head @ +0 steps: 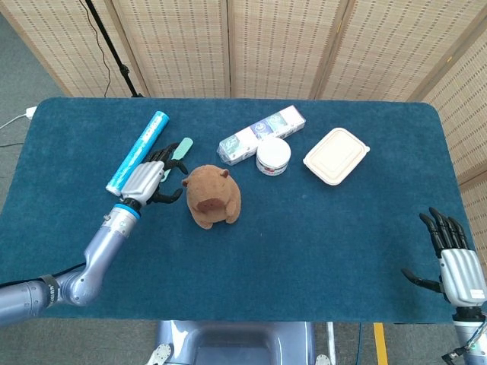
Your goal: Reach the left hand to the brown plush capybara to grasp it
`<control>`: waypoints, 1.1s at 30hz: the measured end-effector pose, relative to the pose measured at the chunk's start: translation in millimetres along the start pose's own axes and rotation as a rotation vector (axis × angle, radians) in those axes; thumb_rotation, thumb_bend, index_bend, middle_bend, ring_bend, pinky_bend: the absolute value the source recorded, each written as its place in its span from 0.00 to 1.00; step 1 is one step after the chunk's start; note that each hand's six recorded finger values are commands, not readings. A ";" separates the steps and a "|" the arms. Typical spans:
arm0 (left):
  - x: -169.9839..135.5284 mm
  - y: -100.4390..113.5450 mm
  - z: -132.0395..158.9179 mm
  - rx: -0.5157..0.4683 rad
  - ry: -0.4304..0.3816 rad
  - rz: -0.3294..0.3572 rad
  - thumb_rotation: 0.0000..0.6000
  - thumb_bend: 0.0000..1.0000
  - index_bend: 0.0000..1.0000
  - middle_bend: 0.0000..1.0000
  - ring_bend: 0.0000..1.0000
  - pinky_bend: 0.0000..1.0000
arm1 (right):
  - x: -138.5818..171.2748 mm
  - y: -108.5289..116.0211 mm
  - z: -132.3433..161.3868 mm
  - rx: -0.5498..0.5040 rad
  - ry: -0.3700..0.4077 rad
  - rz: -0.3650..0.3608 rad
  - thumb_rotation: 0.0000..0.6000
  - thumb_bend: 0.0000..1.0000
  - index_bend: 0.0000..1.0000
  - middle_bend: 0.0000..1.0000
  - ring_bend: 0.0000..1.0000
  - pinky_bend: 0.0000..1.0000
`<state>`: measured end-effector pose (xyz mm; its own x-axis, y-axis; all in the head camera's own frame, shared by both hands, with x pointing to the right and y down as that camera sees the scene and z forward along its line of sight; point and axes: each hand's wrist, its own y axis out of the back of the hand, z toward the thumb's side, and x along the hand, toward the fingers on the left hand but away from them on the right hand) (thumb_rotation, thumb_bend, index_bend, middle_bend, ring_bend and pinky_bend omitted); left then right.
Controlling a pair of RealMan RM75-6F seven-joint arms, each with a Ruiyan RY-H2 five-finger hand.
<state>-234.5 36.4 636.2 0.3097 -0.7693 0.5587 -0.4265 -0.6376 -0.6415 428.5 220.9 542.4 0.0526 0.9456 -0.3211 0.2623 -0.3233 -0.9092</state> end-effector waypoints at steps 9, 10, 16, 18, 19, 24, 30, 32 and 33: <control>3.3 -7.5 2.5 -0.004 0.005 0.004 1.00 0.37 0.45 0.00 0.00 0.00 | -0.1 0.6 -0.2 -0.010 0.000 0.004 1.00 0.00 0.00 0.00 0.00 0.00; 3.6 -7.9 3.0 -0.004 0.004 0.004 1.00 0.37 0.45 0.00 0.00 0.00 | -0.1 0.5 -0.2 -0.011 0.000 0.005 1.00 0.00 0.00 0.00 0.00 0.00; 4.9 -9.8 4.7 0.001 0.013 0.027 1.00 0.39 0.51 0.00 0.00 0.00 | 0.3 0.2 -0.1 -0.016 0.001 0.013 1.00 0.00 0.00 0.00 0.00 0.00; 5.5 -10.4 4.8 0.001 0.021 0.040 1.00 0.39 0.52 0.00 0.00 0.00 | 0.4 0.0 -0.1 -0.019 0.000 0.017 1.00 0.00 0.00 0.00 0.00 0.00; 5.7 -10.4 5.0 -0.001 0.023 0.045 1.00 0.39 0.52 0.00 0.00 0.00 | 0.4 0.0 -0.2 -0.019 0.000 0.018 1.00 0.00 0.00 0.00 0.00 0.00; 6.3 -10.6 5.6 -0.009 0.031 0.065 1.00 0.40 0.53 0.00 0.00 0.00 | 0.3 0.0 -0.1 -0.019 0.000 0.020 1.00 0.00 0.00 0.00 0.00 0.00; 7.5 -11.9 5.5 -0.006 0.037 0.065 1.00 0.42 0.55 0.00 0.00 0.00 | 0.3 -0.8 0.0 -0.021 -0.001 0.025 1.00 0.00 0.00 0.00 0.00 0.00; 8.0 -12.4 5.9 -0.004 0.038 0.065 1.00 0.44 0.57 0.00 0.00 0.00 | 0.4 -0.9 0.1 -0.021 -0.001 0.026 1.00 0.00 0.00 0.00 0.00 0.00; 8.3 -12.7 6.0 -0.002 0.038 0.066 1.00 0.46 0.58 0.00 0.00 0.00 | 0.4 -0.9 0.2 -0.021 -0.001 0.026 1.00 0.00 0.00 0.00 0.00 0.00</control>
<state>-221.4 37.9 645.7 0.2487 -0.8074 0.5351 -0.4466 -0.5858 -0.6763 428.1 221.5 543.1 0.0591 0.9369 -0.3445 0.2813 -0.3467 -0.8948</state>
